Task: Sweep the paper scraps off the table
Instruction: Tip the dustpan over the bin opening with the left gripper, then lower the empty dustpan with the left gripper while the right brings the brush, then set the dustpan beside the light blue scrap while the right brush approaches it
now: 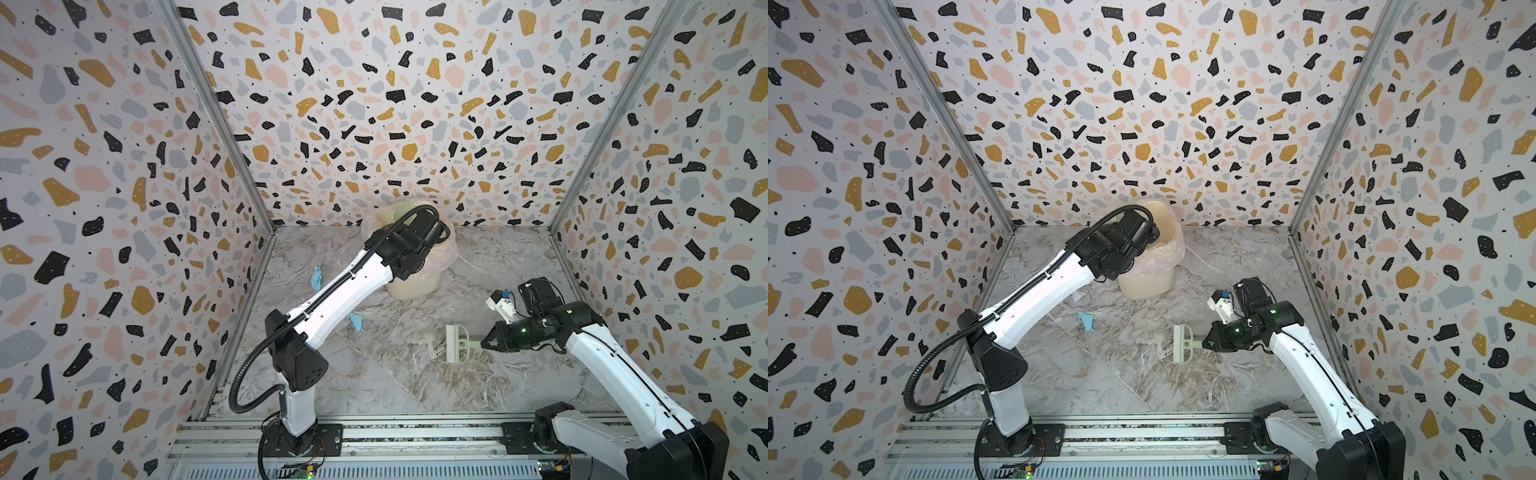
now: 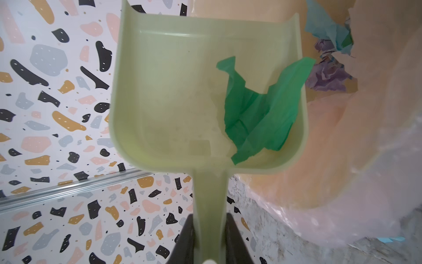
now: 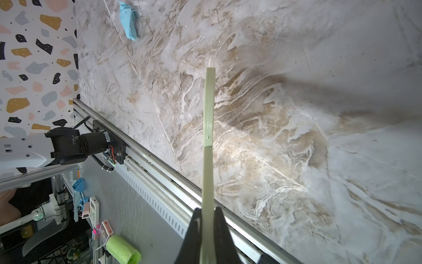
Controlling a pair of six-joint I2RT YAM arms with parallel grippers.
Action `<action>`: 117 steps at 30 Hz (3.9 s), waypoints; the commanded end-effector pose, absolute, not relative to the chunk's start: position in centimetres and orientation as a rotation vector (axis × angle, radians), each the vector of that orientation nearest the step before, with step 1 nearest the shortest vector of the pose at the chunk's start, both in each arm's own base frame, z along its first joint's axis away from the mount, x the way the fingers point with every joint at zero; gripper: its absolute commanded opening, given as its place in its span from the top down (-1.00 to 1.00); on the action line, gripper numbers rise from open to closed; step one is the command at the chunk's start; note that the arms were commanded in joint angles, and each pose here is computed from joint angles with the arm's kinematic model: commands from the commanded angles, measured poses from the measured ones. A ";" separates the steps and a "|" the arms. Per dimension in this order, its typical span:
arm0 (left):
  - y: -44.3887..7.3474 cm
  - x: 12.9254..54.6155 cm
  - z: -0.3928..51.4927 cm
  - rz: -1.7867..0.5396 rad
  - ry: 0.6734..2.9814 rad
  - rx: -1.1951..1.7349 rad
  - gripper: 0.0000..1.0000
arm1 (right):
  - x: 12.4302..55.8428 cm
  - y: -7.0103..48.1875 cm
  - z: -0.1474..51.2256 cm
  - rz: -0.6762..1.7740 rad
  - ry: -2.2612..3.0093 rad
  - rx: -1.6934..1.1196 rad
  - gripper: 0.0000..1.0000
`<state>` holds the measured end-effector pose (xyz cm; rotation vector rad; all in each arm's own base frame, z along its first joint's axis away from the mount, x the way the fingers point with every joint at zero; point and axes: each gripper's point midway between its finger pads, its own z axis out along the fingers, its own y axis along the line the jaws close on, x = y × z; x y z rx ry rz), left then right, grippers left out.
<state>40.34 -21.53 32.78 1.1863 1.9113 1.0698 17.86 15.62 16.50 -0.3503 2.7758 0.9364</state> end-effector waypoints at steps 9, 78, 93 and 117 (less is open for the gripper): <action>-21.6 41.1 33.6 1.311 1.780 1.221 1.00 | 17.6 15.7 16.6 0.964 2.766 -0.370 1.00; -13.9 25.0 31.0 0.053 2.023 0.491 1.00 | 24.6 44.7 12.2 1.642 2.441 0.239 1.00; -14.4 24.8 30.4 0.030 2.055 0.515 1.00 | 18.6 30.2 8.9 1.337 2.683 0.432 1.00; -18.5 21.7 24.6 -0.165 2.207 0.687 1.00 | 22.3 27.2 11.8 1.185 2.693 0.088 1.00</action>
